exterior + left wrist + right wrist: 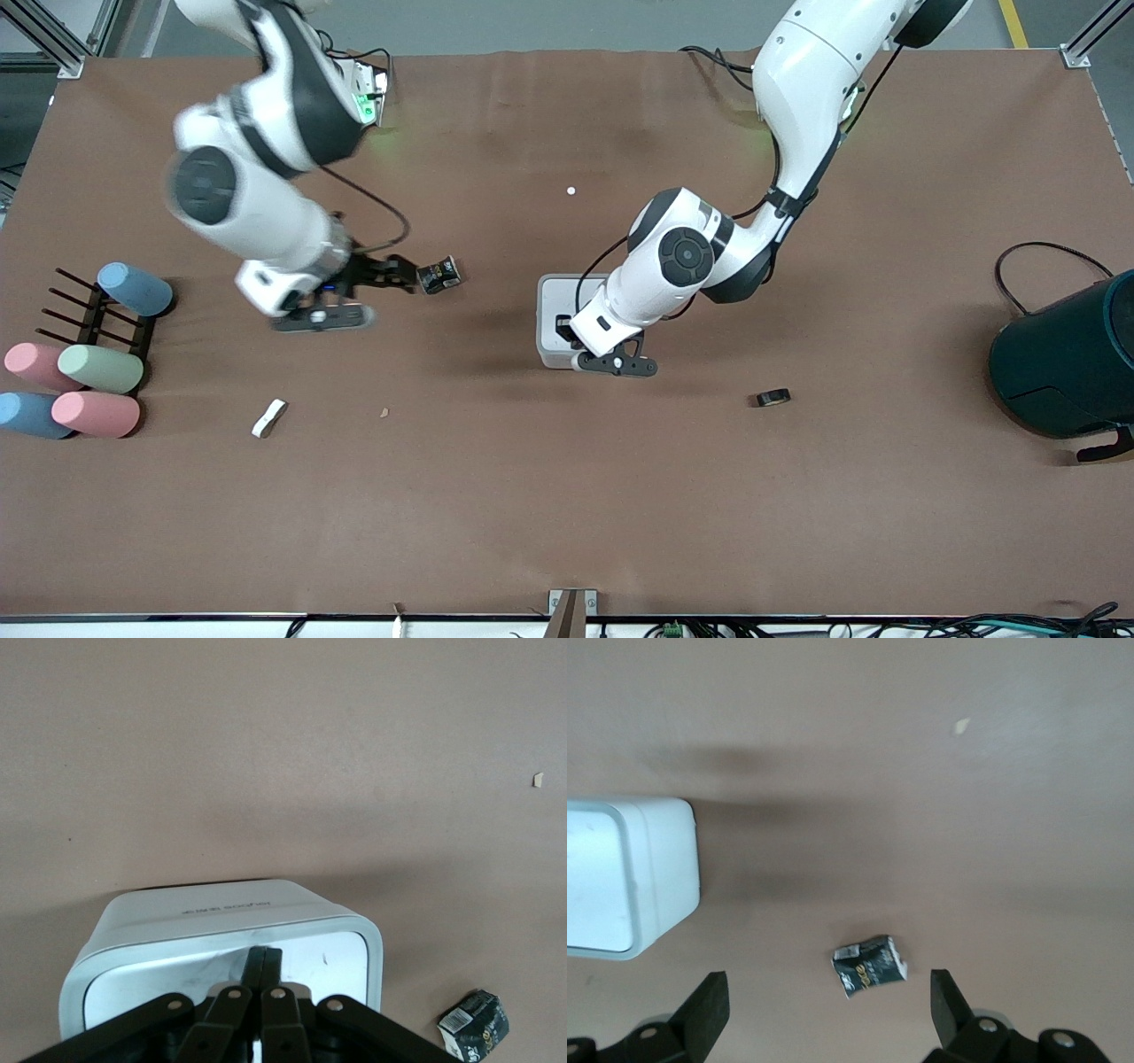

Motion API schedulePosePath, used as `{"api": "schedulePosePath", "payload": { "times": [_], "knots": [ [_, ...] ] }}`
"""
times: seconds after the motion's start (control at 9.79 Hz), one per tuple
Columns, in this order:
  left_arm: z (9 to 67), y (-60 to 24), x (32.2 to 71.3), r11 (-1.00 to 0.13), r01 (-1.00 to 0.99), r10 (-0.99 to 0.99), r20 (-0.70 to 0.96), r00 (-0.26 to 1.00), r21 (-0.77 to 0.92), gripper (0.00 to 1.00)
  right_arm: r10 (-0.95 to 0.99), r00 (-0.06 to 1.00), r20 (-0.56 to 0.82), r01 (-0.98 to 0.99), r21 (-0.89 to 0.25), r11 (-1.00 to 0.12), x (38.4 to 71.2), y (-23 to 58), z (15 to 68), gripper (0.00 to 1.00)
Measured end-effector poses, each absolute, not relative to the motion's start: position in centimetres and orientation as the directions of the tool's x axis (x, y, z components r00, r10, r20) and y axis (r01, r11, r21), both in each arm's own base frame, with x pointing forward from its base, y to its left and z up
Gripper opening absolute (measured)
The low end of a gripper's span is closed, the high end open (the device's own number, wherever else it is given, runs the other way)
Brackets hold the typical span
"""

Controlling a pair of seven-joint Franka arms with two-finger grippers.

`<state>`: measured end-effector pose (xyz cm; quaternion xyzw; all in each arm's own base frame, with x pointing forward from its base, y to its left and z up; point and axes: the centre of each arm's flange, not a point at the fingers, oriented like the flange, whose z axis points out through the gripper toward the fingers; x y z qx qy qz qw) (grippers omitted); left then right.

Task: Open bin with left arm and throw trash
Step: 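Open the white bin lid with the left gripper while the right gripper descends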

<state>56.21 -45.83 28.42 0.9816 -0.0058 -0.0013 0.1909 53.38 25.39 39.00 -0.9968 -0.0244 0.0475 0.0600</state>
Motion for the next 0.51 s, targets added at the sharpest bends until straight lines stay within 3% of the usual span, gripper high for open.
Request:
{"api": "schedulePosePath", "payload": {
  "times": [0.2,0.51],
  "knots": [
    [28.9,-45.3,56.4,-0.933,-0.009,-0.014,-0.01,1.0,0.361,0.01,0.068,0.997,-0.041,0.062,-0.124,-0.99,50.5,26.2,33.2,1.0],
    [36.1,-35.4,59.9,-0.991,-0.131,-0.13,0.021,0.991,0.038,0.01,0.127,0.991,-0.041,0.123,-0.095,-0.988,46.9,27.2,29.2,1.0]
  ]
}}
